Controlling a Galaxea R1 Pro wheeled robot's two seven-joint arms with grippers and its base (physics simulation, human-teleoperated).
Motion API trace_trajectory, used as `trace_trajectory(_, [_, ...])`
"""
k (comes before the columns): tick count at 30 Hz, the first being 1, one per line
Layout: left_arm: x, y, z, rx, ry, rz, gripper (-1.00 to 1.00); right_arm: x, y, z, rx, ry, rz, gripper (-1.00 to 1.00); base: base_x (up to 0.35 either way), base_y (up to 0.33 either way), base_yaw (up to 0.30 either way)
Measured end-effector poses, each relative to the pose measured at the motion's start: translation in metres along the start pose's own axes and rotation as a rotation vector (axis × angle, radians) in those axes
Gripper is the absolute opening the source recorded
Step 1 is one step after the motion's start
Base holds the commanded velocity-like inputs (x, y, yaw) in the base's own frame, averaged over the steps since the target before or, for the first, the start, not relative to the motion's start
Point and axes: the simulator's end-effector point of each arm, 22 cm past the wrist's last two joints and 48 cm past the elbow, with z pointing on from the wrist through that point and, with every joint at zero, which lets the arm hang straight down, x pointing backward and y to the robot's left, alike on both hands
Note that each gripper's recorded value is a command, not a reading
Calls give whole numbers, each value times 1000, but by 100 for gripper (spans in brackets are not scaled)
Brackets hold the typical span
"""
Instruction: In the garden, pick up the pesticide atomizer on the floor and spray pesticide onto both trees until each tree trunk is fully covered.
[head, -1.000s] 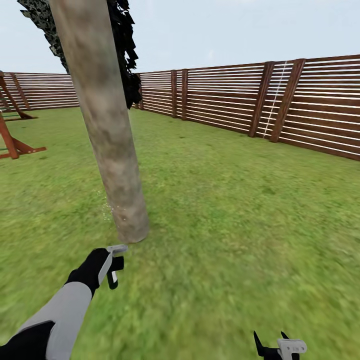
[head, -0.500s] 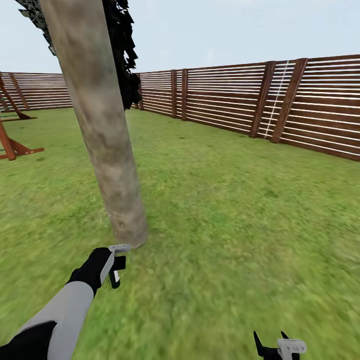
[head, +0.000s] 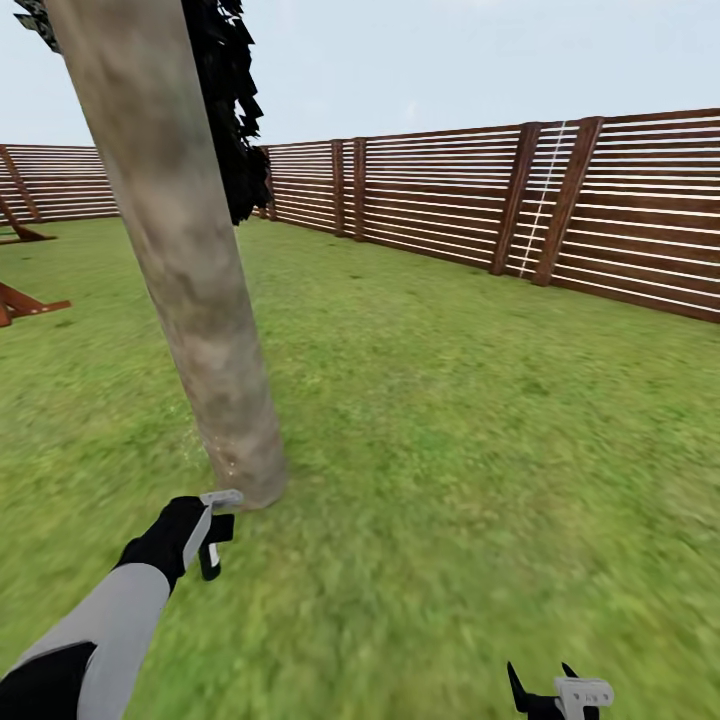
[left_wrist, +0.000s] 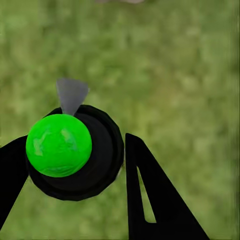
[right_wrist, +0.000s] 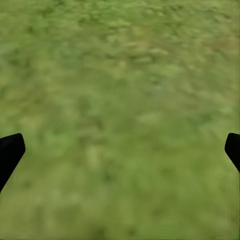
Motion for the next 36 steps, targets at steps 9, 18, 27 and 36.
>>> trace_trajectory(9, [-1,27,1,-29,1,-13,-100,0,0,0,0,1,0,100,4,1,0])
trace_trajectory(18, [-7,26,-1,-35,-11,-4,-100,0,0,0,-1,1,0,100,0,0,0])
trace_trajectory(27, [-6,-28,-5,36,-13,12,-100,0,0,0,0,0,0,100,0,0,0])
trace_trajectory(36, [-14,-12,-6,20,-24,-3,-100,-1,0,0,1,-1,-1,100,-91,18,0])
